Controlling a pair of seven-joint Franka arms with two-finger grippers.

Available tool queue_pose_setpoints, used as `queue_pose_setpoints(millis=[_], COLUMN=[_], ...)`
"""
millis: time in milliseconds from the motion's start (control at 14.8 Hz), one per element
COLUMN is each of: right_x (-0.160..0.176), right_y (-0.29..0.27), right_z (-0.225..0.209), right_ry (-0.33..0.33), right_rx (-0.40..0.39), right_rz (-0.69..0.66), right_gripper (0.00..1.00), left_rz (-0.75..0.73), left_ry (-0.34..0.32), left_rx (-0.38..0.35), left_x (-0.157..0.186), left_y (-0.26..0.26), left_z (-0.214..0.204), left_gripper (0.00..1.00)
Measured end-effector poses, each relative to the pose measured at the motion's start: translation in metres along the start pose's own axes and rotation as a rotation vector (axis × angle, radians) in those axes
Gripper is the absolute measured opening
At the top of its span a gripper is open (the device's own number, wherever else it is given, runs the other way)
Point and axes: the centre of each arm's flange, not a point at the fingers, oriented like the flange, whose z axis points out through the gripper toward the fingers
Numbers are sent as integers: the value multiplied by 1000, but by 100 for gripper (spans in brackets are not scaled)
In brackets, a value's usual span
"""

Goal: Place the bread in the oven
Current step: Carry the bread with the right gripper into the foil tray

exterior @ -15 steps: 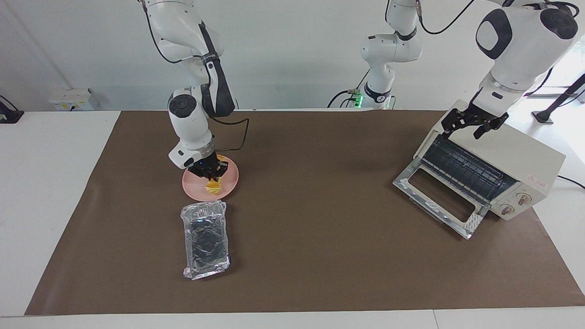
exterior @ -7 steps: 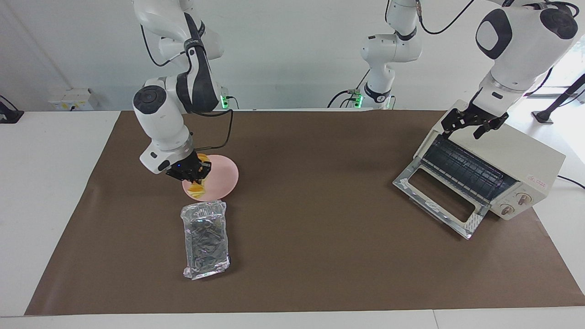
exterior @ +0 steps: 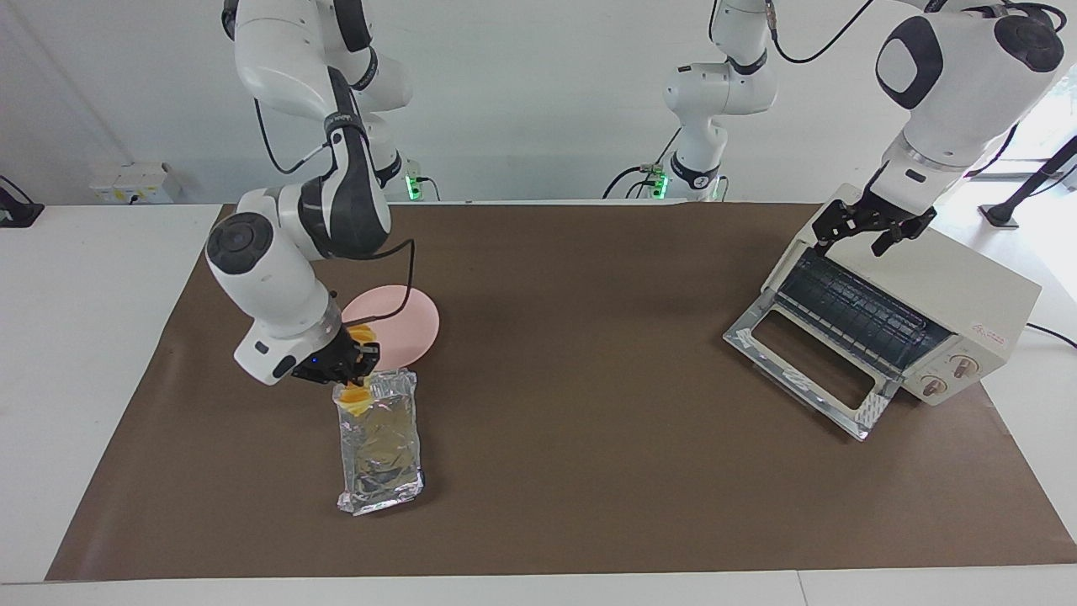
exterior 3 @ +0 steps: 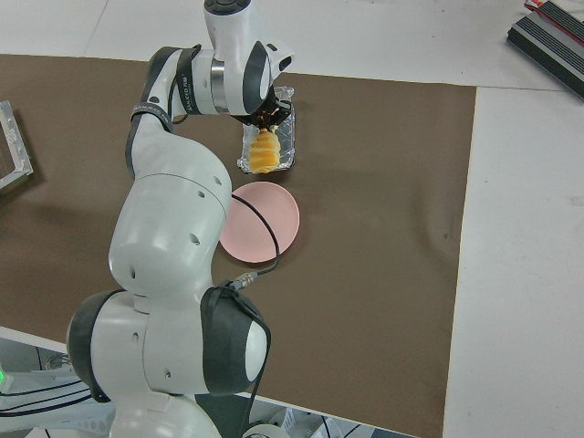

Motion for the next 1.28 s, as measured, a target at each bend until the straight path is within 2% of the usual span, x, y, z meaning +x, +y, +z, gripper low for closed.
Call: queue_pose_setpoints(millis=[135,405,674,1012,1147,1214,1282], right_x=[23,47,57,62,63,62,62], right_y=[0,-5,-6,-13,-14,-13,-11], right_z=[19,55,74,75,75,74,74], right_ry=[6,22,52,95,95,94,90], right_rx=[1,-3,-9,0,0,0,0], right_rz=[-4,-16,-20,-26,-27,-26,-24], right_gripper=[11,11,11,11,14,18,27], left_rz=[0,0,0,0,0,0,0], left_ry=[0,0,0,0,0,0,0], left_rx=[0,0,0,0,0,0,0], left_x=[0,0,0,0,0,0,0], left_y=[0,0,0,0,0,0,0], left_z=[0,0,0,0,0,0,0], left_gripper=[100,100,100,100,100,100,100])
